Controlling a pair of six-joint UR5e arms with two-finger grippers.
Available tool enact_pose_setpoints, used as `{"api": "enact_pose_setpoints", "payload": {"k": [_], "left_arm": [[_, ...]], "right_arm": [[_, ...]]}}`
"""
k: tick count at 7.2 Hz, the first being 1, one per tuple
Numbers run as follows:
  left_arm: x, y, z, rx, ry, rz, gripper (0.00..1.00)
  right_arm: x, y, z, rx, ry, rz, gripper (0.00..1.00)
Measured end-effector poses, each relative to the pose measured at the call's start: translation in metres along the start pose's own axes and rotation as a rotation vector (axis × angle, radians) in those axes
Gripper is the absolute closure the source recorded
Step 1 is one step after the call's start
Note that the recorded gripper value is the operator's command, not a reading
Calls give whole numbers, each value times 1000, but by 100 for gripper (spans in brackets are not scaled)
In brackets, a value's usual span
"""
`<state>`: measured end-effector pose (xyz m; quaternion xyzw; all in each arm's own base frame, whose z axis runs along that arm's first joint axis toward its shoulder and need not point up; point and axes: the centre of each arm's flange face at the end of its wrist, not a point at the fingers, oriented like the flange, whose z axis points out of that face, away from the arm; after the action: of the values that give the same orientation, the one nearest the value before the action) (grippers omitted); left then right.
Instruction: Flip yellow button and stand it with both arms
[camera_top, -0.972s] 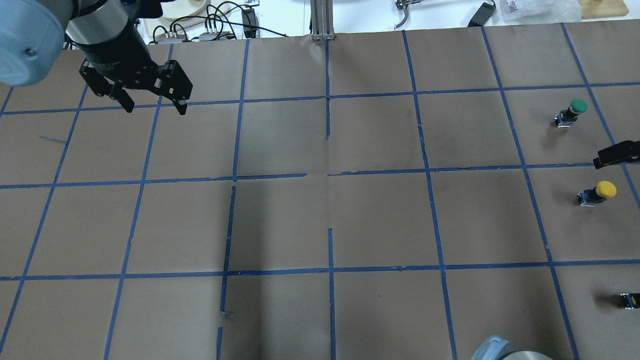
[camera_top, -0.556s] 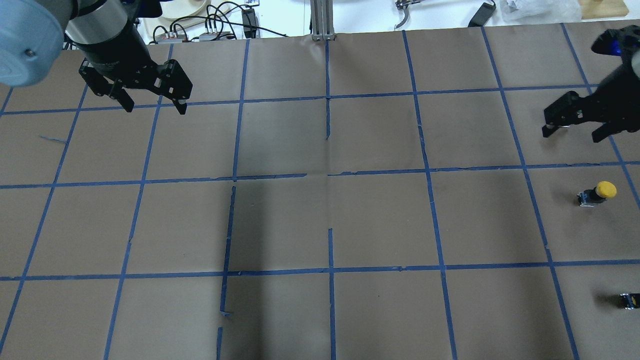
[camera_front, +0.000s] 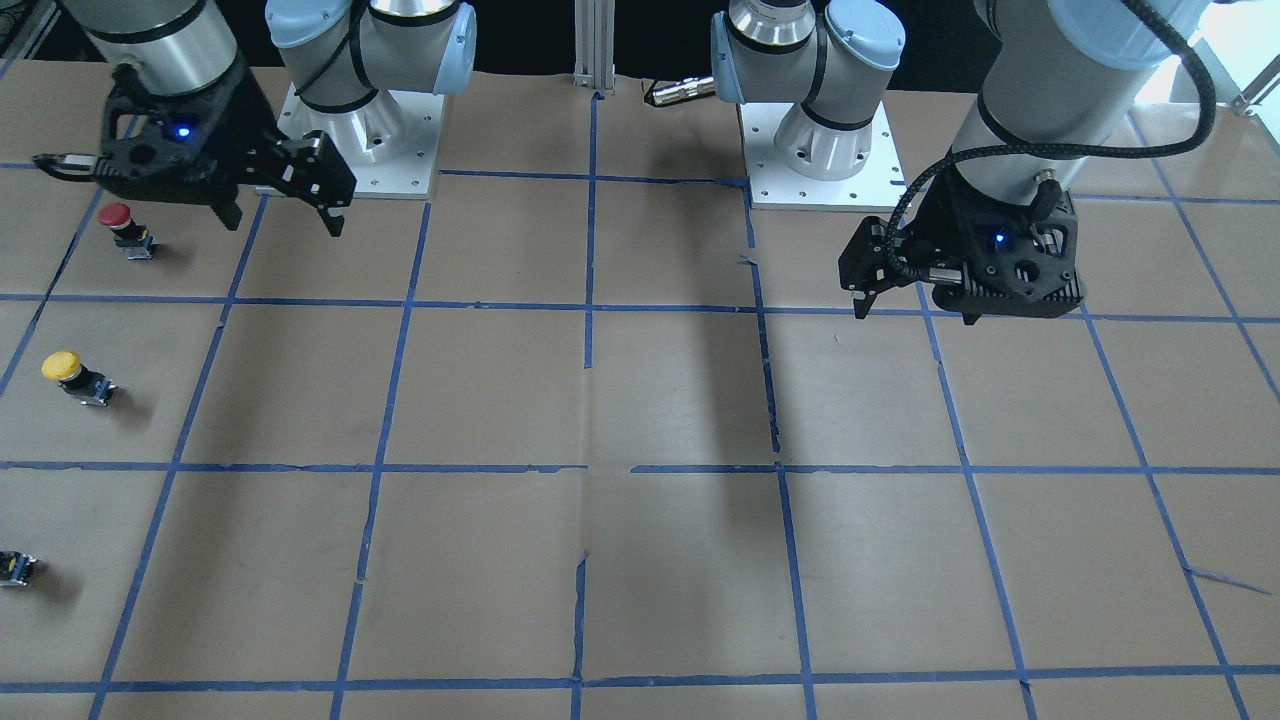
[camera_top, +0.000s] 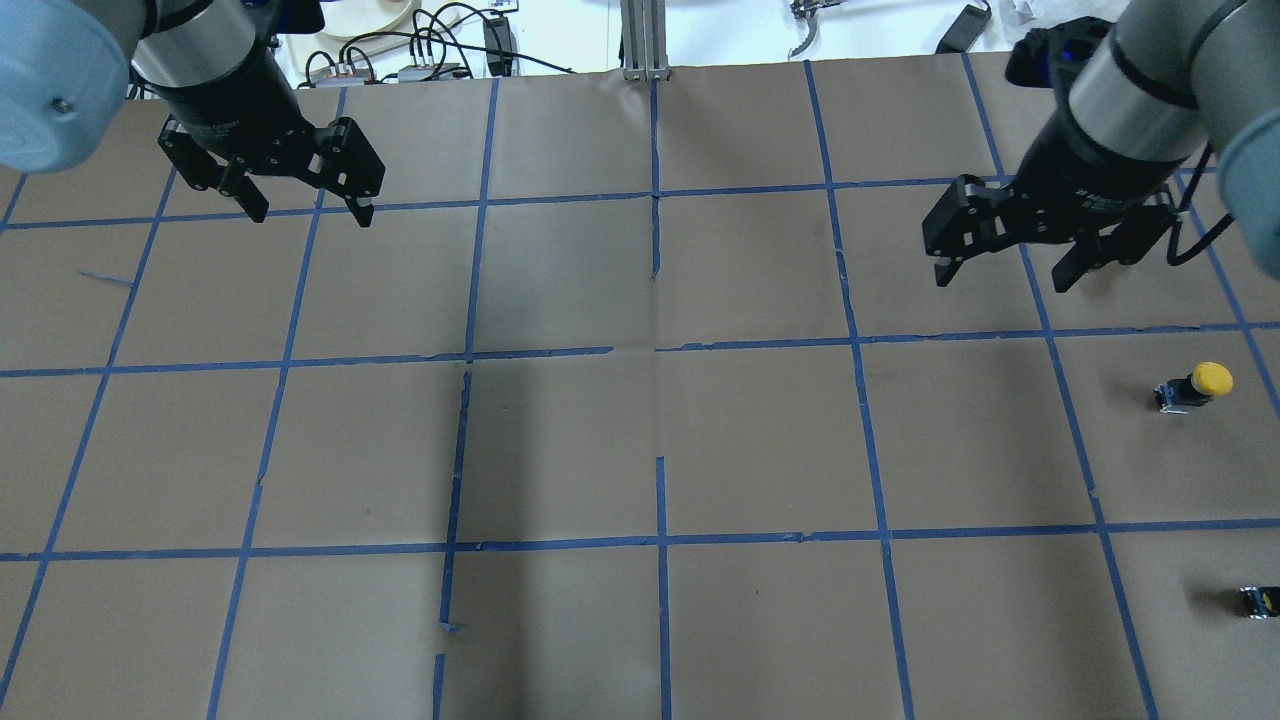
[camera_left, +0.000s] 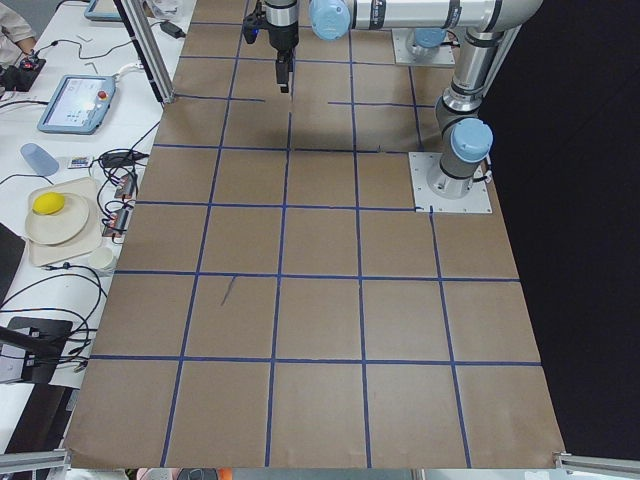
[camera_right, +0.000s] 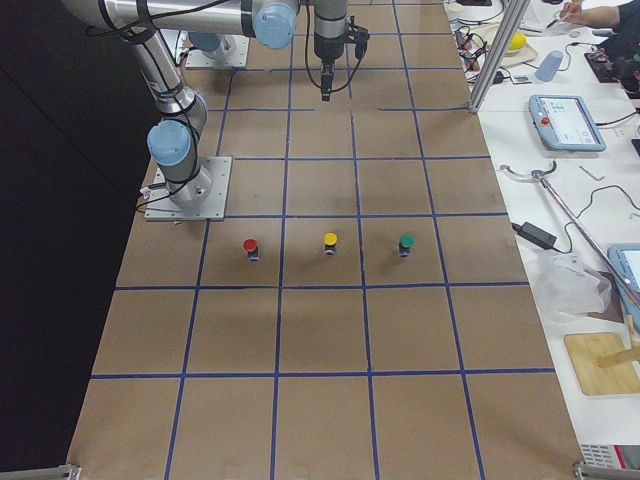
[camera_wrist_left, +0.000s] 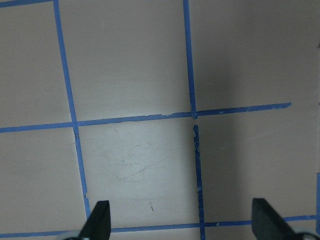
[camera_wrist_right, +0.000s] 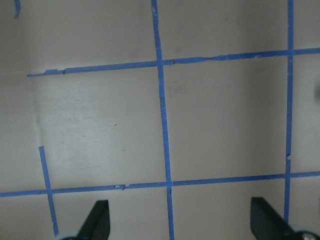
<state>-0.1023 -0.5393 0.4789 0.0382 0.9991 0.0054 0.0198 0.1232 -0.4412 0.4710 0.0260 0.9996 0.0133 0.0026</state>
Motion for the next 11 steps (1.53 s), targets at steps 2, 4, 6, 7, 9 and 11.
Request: {"api": "enact_pose_setpoints", "payload": {"k": [2,4,6,7,9,11], "left_arm": [[0,0,0,1,0,0,0],[0,0,0,1,1,0,0],[0,0,0,1,1,0,0],[0,0,0,1,1,0,0],[0,0,0,2,1,0,0],[0,-1,-1,8,0,0,0]], "right_arm": [[-21,9,-7,2,12,-27,0],[-17,1,-11,-1,14,-15,0],[0,-7,-7,-16,14,25,0],[6,-8,-4,-24,14,38,0],[10,-9,-3,-27,18,45,0],[11,-8,-1,-32,22,47,0]]}}
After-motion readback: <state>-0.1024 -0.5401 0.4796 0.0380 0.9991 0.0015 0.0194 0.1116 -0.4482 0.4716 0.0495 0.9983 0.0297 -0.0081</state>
